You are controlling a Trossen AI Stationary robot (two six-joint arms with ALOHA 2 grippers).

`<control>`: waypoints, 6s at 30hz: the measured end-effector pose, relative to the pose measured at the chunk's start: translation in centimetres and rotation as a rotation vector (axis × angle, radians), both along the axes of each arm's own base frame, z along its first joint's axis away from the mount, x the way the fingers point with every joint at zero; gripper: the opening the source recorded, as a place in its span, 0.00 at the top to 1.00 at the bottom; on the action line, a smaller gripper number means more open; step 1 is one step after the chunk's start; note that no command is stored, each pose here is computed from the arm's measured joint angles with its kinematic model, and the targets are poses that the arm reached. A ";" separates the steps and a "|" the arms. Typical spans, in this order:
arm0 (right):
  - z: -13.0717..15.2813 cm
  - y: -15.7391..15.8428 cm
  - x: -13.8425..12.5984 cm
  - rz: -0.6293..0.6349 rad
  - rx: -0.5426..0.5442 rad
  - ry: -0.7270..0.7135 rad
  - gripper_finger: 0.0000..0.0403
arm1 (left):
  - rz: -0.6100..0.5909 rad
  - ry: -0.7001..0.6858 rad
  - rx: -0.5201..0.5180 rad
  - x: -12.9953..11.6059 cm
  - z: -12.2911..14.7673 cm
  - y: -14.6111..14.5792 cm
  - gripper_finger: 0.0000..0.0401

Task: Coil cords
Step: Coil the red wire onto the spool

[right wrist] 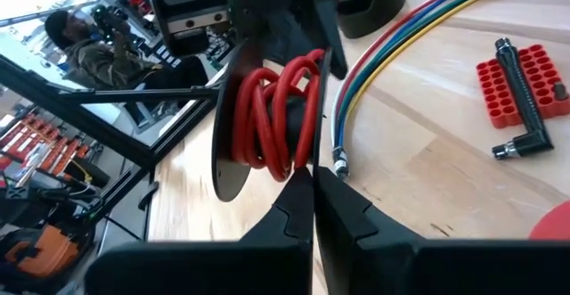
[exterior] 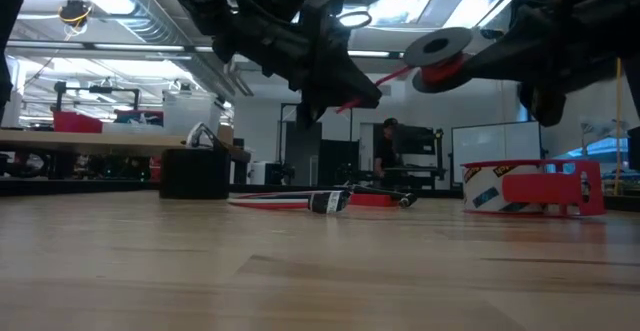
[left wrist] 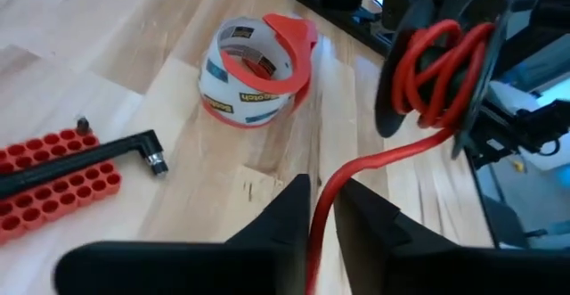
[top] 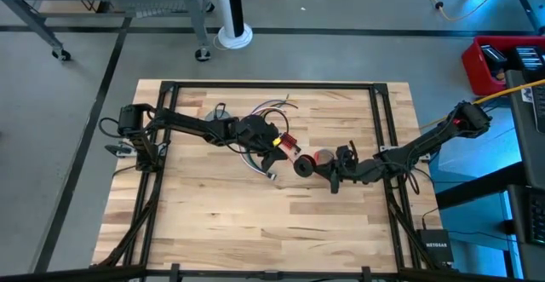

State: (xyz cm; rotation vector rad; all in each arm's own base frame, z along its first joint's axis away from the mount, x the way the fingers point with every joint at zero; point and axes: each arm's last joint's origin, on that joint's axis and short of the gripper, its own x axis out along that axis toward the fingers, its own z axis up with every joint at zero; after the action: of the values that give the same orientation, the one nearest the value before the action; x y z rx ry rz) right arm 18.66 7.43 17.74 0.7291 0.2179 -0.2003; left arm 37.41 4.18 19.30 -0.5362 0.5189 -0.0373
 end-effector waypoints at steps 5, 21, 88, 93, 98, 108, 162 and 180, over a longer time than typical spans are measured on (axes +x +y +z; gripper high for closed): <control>0.0 0.0 0.0 0.013 0.004 0.002 0.99 | -0.002 -0.010 0.027 0.0 0.1 0.0 0.84; 0.0 0.1 0.0 0.047 0.017 0.007 0.99 | -0.038 -0.033 0.099 0.1 0.2 0.1 0.98; -0.7 0.8 -0.2 0.265 0.179 0.106 0.99 | -0.332 -0.143 0.316 0.5 0.0 -2.8 0.78; -0.6 0.9 -0.3 0.298 0.190 0.110 0.99 | -0.302 -0.181 0.200 1.5 -1.2 -2.8 0.78; -0.7 1.0 -0.3 0.329 0.193 0.119 0.99 | -0.351 -0.231 0.079 2.2 -2.2 -3.2 0.78; -0.8 1.2 -0.4 0.415 0.215 0.155 0.99 | -0.450 -0.324 -0.030 3.0 -3.0 -4.9 0.78; -0.8 1.3 -0.5 0.497 0.128 0.146 0.99 | -0.577 -0.367 -0.121 8.8 -4.7 -5.8 0.82; -0.8 1.2 -0.5 0.463 0.120 0.144 0.91 | -0.565 -0.361 -0.132 8.7 -4.7 -4.7 0.99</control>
State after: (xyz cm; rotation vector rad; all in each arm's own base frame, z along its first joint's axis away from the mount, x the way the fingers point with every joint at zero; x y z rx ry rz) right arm 18.20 8.66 16.90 0.7639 0.5312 0.2033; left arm 46.13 -0.47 14.59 -0.4835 0.3006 -0.6987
